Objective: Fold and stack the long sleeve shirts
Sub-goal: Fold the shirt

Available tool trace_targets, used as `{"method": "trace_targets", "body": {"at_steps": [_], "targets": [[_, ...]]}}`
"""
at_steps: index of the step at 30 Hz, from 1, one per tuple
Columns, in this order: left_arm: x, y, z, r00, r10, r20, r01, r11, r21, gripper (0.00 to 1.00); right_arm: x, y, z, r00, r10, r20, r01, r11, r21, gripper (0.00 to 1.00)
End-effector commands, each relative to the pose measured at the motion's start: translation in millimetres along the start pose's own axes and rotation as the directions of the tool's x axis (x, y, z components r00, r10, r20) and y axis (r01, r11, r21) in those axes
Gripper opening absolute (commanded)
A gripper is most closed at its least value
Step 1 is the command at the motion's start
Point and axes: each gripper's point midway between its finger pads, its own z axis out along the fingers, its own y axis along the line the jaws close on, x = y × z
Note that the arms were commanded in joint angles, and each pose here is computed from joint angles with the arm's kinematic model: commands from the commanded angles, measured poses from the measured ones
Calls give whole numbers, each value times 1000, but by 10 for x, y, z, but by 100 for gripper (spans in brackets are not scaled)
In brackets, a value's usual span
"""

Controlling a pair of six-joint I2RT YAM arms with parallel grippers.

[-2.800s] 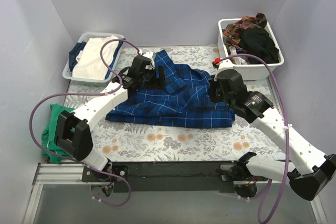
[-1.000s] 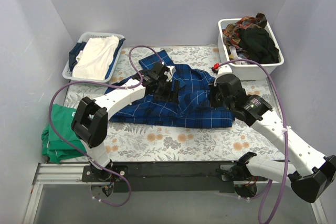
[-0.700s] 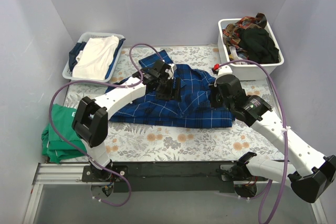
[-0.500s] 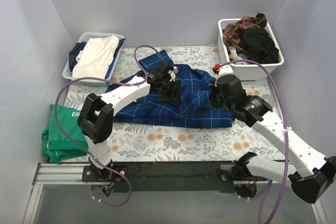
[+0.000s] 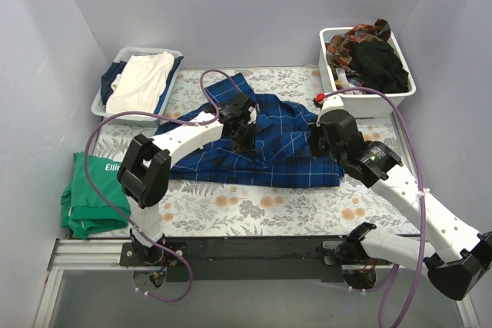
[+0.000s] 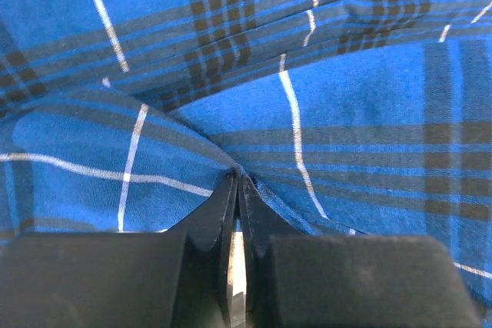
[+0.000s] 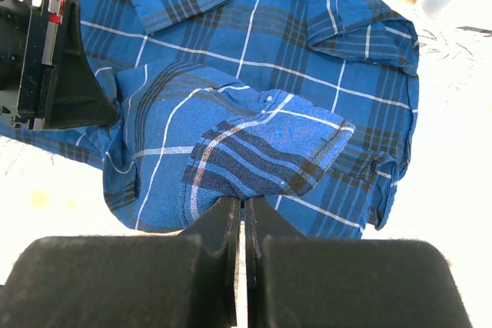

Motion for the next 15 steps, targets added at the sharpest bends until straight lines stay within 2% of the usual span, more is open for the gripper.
{"method": "trace_targets", "body": {"at_steps": [1, 10, 15], "targets": [[-138, -8, -198, 998, 14, 62, -11, 999, -46, 0, -186, 10, -103, 998, 21, 65, -20, 1000, -13, 1], [-400, 61, -980, 954, 35, 297, 6, 991, -136, 0, 426, 33, -179, 985, 31, -172, -39, 998, -45, 1], [-444, 98, -1225, 924, 38, 381, 20, 989, -147, 0, 750, -21, -343, 948, 62, -313, -71, 997, -17, 1]]}}
